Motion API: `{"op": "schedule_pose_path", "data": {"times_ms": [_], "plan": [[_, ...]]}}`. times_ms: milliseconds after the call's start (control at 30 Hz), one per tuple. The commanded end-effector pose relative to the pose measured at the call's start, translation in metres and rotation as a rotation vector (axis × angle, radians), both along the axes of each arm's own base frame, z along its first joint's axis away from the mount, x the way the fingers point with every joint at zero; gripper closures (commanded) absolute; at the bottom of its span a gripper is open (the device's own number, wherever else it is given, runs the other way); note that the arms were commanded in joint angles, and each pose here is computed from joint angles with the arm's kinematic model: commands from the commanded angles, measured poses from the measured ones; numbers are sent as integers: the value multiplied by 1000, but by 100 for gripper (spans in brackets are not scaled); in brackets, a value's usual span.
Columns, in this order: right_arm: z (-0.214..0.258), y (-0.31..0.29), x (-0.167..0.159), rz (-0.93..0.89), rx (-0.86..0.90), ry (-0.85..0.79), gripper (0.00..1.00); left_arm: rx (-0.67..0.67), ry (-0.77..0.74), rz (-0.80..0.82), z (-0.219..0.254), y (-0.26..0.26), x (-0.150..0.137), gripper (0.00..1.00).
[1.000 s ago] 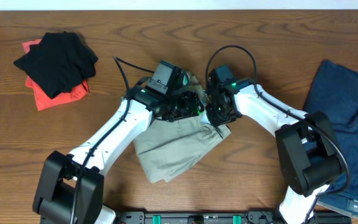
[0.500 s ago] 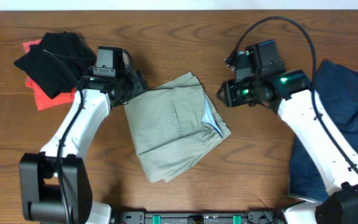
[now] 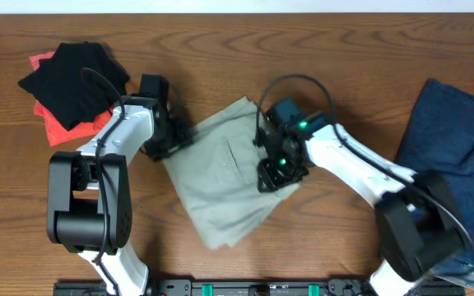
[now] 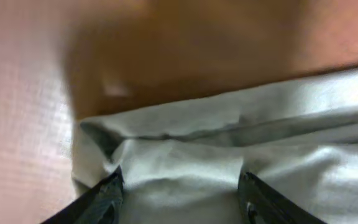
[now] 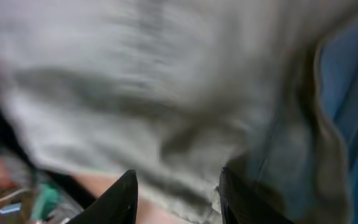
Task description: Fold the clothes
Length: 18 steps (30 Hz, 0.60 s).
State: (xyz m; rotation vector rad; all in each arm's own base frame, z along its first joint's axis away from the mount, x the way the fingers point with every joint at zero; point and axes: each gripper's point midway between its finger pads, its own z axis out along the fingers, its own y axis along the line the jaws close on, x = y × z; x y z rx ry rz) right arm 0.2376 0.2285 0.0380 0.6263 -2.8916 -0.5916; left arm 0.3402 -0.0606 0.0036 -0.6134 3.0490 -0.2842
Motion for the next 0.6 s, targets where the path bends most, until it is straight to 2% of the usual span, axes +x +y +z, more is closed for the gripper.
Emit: {"op": "schedule_pose_path", "data": {"times_ms": [0,67,167,233,267,333,467,533,567], "plan": [[-32,-48,11,-78,-281,-34,59,29,152,-5,-11,7,-34,38],[-40,-77,29,-148,-420,-99,59,37,248,-6,-8,9,-58,38],[-42,-102,70,-230,-502,-254,57,-3,358,-2,-1,3,-83,38],[-39,-102,102,-279,-468,-365,44,-61,388,-15,4,-6,-90,38],[-37,-98,116,-289,-435,-410,41,-103,384,-35,7,-12,-91,38],[-34,-89,131,-289,-370,-459,40,-159,365,-54,12,-21,-88,36],[-32,-78,135,-276,-317,-472,39,-173,257,-95,23,-23,-73,30],[-33,-77,133,-270,-321,-465,36,-184,185,-117,29,-26,-61,23],[-33,-77,131,-266,-323,-461,35,-205,135,-142,33,-30,-53,16]]}}
